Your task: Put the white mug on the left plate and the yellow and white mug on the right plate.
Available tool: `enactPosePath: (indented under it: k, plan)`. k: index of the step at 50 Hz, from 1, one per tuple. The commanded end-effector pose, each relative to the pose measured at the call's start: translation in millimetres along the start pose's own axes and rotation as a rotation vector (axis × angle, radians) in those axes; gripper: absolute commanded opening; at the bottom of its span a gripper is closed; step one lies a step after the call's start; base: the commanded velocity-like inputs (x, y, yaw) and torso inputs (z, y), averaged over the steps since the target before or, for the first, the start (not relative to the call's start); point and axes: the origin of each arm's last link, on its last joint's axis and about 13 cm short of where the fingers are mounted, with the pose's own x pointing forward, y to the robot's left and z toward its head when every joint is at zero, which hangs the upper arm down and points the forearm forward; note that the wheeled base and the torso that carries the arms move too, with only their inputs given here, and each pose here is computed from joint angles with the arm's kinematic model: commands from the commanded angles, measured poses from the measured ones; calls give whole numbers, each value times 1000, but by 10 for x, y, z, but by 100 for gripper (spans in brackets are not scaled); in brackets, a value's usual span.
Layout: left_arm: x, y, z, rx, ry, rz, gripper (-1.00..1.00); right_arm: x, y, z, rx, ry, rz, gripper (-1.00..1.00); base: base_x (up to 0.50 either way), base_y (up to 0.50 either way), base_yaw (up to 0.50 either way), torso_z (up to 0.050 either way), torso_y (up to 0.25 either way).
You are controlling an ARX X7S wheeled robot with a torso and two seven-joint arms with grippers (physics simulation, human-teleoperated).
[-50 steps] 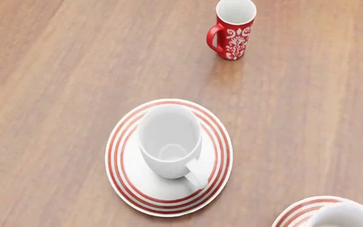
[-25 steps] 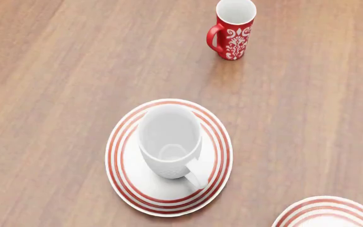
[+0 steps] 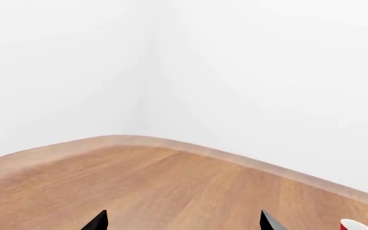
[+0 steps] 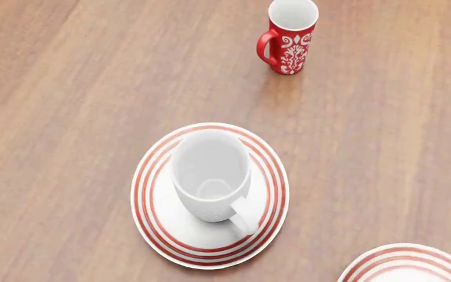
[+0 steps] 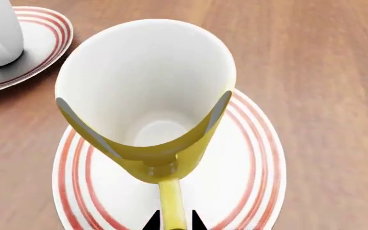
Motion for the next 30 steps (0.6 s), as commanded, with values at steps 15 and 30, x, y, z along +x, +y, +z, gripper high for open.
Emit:
enactPosePath:
  k: [15,30]
  plan:
    - [1,-5,7,1,-1,-2,100,222,-7,-100,51,3,18,-100,0,0,0,0,0]
    - [-14,-5,20,2,-5,-3,100,257,17,-143,46,9,31,-100,0,0,0,0,0]
